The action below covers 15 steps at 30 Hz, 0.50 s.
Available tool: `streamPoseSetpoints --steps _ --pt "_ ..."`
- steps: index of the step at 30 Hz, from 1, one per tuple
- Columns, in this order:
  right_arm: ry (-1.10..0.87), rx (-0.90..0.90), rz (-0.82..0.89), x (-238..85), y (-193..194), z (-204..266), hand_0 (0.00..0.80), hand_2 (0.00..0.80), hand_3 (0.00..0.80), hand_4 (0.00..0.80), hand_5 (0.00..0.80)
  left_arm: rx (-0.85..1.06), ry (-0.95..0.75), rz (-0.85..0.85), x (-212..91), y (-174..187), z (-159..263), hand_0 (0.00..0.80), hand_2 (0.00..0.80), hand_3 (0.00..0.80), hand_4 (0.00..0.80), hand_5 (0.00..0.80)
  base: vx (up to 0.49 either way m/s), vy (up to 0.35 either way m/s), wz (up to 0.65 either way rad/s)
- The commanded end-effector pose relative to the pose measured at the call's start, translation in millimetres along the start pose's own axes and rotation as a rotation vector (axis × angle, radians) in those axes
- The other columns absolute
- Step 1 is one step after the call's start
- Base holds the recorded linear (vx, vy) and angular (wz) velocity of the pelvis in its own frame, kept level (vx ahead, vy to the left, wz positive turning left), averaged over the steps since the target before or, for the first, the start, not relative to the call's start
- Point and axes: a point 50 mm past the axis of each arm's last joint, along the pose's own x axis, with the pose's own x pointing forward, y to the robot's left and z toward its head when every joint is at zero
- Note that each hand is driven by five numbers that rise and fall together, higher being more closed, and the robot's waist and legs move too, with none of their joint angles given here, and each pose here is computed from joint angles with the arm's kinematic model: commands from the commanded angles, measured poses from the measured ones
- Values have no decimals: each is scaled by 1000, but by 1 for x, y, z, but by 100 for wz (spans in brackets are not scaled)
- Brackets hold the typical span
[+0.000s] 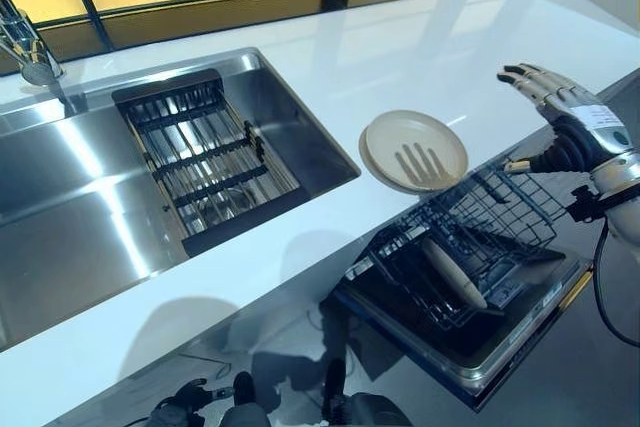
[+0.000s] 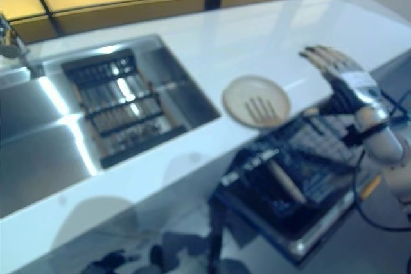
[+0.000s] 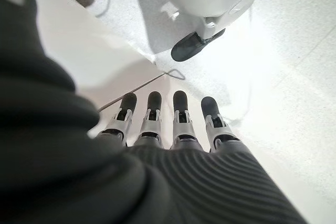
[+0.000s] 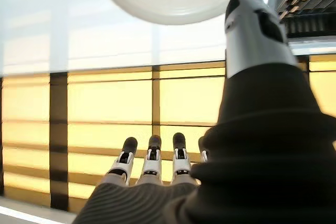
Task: Take plates into dishwasher
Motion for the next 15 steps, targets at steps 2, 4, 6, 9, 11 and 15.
streamPoseSetpoints --steps 2,4,6,9,11,15 --pt "-90 170 8 14 -5 22 0 0 0 0 0 74 -16 0 3 2 13 0 0 0 0 0 -32 -17 6" --pt "-96 234 39 17 6 28 0 0 0 0 0 79 -19 -5 4 0 15 0 0 0 0 0 -28 -8 6" --pt "-101 265 71 18 15 32 0 0 0 0 0 78 -21 -9 4 -1 16 0 0 0 0 0 -10 2 2" --pt "-107 290 112 22 27 37 0 0 0 0 0 76 -28 -16 5 -3 20 0 0 0 0 0 0 0 0" --pt "-106 303 133 24 34 40 0 0 0 0 0 78 -31 -19 5 -4 22 0 0 0 0 0 0 0 0" --pt "-97 351 182 25 46 40 0 0 0 0 0 82 -35 -24 5 -5 24 0 0 0 0 0 2 4 2"
